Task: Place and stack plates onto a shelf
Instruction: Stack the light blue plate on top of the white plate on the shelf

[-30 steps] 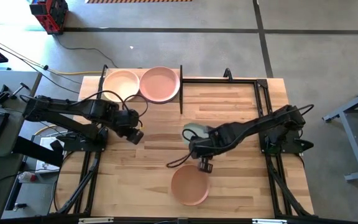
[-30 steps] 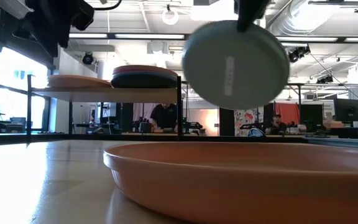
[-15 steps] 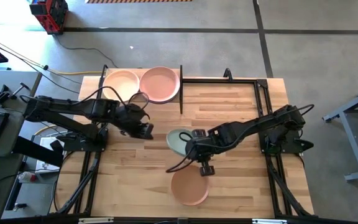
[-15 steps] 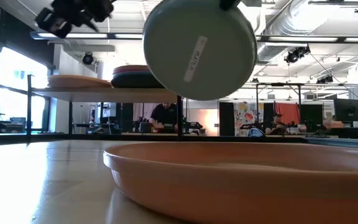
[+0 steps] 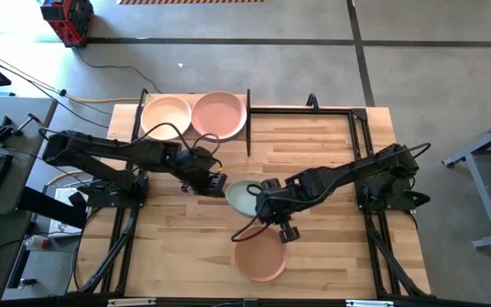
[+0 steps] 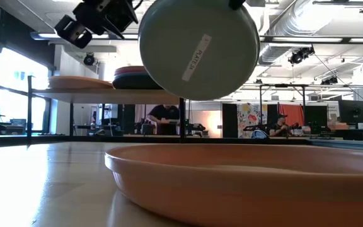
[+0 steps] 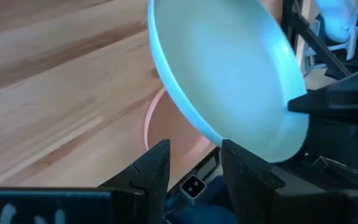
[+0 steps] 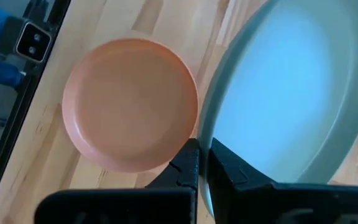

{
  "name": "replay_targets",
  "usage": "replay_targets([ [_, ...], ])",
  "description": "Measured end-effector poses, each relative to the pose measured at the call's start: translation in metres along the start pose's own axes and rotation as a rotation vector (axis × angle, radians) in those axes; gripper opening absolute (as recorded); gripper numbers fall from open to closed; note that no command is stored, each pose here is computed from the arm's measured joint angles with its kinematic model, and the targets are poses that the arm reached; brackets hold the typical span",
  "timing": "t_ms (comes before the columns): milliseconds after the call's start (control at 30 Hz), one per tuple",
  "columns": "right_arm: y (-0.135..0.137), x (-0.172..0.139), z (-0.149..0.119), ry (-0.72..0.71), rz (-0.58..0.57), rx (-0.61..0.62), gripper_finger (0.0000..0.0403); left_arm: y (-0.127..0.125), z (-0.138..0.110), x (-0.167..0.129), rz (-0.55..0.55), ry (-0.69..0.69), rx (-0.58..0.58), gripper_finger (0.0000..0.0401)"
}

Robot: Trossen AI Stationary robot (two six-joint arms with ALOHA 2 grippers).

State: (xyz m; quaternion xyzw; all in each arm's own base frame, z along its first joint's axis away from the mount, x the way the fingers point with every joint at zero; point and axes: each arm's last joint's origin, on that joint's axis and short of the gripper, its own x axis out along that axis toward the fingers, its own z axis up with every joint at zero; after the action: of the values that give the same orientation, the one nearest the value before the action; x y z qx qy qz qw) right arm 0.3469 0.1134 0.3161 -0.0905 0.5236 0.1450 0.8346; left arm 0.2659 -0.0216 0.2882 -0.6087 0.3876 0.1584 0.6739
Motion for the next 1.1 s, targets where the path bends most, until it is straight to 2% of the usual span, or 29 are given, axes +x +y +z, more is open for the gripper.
replay_targets([
  [233, 0.000, 0.000, -0.002, 0.021, 0.008, -0.015, 0.0000, 0.001, 0.006, 0.011, 0.022, 0.005, -0.044, 0.0131],
  [733, 0.000, 0.000, 0.000, 0.000, 0.010, -0.081, 0.0000, 0.003, 0.015, 0.011, 0.025, -0.015, -0.082, 0.0131],
  [900, -0.004, 0.000, 0.002, -0.017, -0.060, -0.082, 0.0000, 0.003, 0.015, 0.011, 0.025, -0.018, -0.083, 0.0131],
  [1100, -0.011, 0.000, 0.001, -0.014, -0.076, -0.064, 0.0000, 0.003, 0.015, 0.011, 0.025, -0.020, -0.090, 0.0131],
])
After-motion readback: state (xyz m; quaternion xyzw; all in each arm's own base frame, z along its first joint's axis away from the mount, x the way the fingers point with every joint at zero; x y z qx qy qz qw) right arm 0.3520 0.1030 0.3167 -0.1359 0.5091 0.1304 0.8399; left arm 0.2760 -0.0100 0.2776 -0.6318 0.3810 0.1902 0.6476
